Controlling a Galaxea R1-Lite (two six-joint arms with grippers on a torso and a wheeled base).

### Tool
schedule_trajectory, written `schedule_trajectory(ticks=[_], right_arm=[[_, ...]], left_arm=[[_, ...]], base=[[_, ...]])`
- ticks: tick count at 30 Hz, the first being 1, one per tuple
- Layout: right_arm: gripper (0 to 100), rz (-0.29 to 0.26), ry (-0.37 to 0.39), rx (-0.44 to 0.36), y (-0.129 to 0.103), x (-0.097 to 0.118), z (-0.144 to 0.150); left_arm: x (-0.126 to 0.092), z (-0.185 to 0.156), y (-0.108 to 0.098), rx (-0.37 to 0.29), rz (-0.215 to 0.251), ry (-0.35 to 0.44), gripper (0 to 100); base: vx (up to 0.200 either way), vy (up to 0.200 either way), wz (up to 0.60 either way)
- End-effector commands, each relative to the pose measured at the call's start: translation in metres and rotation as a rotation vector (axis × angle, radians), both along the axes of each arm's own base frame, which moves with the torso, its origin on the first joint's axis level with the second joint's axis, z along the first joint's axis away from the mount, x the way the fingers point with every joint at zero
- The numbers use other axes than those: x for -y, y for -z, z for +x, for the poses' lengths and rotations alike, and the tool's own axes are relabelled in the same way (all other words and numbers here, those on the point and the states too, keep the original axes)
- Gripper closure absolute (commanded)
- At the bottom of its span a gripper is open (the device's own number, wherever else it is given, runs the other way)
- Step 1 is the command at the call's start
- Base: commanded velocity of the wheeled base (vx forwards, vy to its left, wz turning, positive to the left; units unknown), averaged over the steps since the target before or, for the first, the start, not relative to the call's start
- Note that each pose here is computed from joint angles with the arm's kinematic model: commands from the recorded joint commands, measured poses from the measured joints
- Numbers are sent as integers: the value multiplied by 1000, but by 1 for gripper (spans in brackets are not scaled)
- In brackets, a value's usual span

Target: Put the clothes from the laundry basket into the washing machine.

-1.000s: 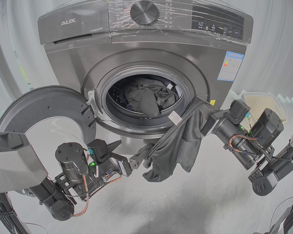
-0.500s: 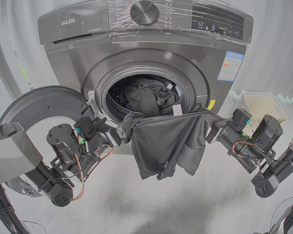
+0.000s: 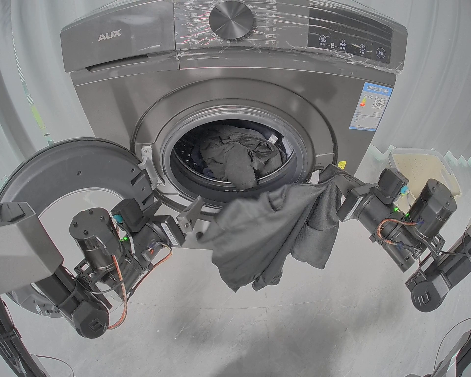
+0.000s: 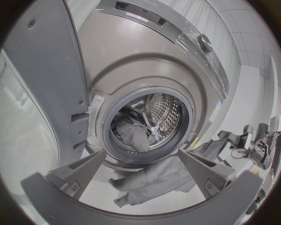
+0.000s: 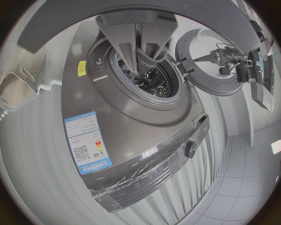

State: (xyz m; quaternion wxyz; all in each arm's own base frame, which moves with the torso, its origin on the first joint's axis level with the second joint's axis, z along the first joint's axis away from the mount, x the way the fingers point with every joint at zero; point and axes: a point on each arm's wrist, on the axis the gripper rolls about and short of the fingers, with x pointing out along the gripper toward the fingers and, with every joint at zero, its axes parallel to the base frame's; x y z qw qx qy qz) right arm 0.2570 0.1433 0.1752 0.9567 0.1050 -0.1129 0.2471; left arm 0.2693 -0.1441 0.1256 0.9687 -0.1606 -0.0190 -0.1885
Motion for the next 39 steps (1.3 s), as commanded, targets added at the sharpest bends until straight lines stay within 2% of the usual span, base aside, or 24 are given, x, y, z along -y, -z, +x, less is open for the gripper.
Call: schedule_trajectory(ticks=[1,5,10,14,18,20,25,28,33,35,39], right_arm=[[100,17,-15,26,-6,-6,1],[100,22,-49,30,-8,-15,-4],[100,22,-57,32,-8,-16,-5],[100,20,-61,33,-8,-16,-6],[100,21,-62,34,-9,-16,-6],[100,21,-70,34,-9,-18,-8],[100,23,-87,33,-9,-23,-11],[100,24,-93,34,-9,-24,-12],[100,30,-114,30,-9,-30,-15],[100,31,-115,30,-9,-30,-16],[100,30,-115,29,-9,-30,-16]], left_arm=[[10,-13,9,-36,32,59,0],[26,-28,21,-66,85,150,0],[35,-23,34,-77,135,194,0],[38,-19,39,-84,143,209,0],[45,-11,54,-110,166,236,0],[48,-8,58,-109,180,263,0],[53,-5,68,-110,206,390,0],[58,0,71,-88,219,438,0],[70,18,80,-39,242,461,0],[76,23,83,-27,241,494,0],[85,34,85,8,227,510,0]], base=[[0,0,0],[0,0,0],[0,0,0],[0,0,0],[0,0,0],[0,0,0],[0,0,0],[0,0,0],[0,0,0],[0,0,0],[0,0,0]])
